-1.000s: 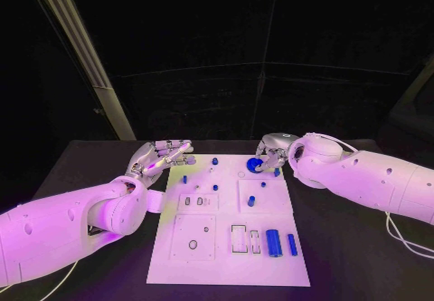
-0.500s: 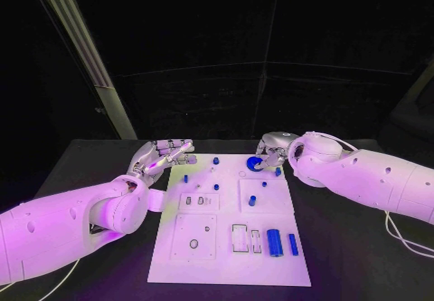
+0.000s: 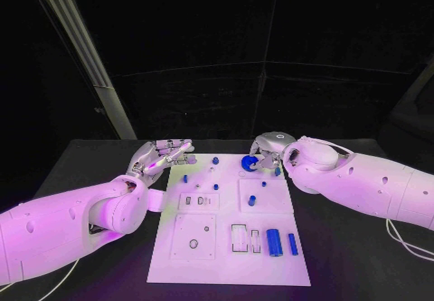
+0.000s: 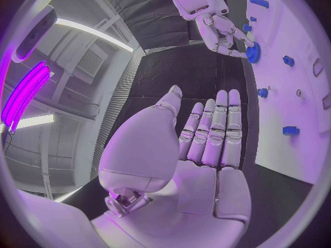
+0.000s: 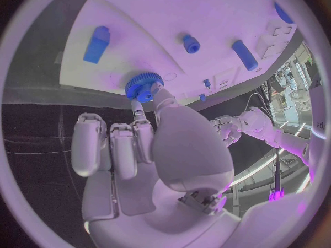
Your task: Assemble the parts on the task board
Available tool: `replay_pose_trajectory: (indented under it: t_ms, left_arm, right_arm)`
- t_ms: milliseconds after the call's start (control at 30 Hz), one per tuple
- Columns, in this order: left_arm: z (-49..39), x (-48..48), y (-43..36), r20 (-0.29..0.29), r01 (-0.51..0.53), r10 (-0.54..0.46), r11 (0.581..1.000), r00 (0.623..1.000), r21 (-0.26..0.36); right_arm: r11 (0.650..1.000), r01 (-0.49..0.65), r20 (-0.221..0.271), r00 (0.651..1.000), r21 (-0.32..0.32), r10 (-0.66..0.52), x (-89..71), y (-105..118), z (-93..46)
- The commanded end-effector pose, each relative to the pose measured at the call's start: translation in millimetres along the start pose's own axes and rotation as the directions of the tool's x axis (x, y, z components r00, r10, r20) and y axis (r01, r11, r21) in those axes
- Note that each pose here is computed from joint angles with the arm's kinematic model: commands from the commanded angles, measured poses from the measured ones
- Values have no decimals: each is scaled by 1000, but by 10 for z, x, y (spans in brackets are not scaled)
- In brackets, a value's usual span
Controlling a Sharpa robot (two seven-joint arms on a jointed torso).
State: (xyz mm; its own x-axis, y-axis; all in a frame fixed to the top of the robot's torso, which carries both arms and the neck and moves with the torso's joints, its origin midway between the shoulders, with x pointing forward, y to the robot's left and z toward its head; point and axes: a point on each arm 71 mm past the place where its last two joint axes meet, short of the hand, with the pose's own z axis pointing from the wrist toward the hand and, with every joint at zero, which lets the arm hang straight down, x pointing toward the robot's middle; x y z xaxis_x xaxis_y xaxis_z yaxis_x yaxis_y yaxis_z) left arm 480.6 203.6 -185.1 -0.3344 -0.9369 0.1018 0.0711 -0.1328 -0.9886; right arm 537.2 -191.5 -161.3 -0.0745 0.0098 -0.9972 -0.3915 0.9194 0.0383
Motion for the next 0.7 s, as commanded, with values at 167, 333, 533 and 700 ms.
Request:
replay_pose_trajectory:
  t_ms: [167,333,533,700]
  left_arm:
    - [3,15,-11,-15,5,-5,1000,1000,6]
    - [1,13,-11,-14,5,-5,1000,1000,6]
    - [3,20,-11,-16,6,-6,1000,1000,7]
    - [5,28,-11,-18,7,-7,1000,1000,7]
  right_arm:
    - [998,19,128,992,-58,-12,-127,194,-48]
    - [995,12,131,991,-96,1,-137,376,-20]
    - [993,5,125,992,-121,11,-128,584,67]
    - [992,2,114,993,-125,12,-107,714,142]
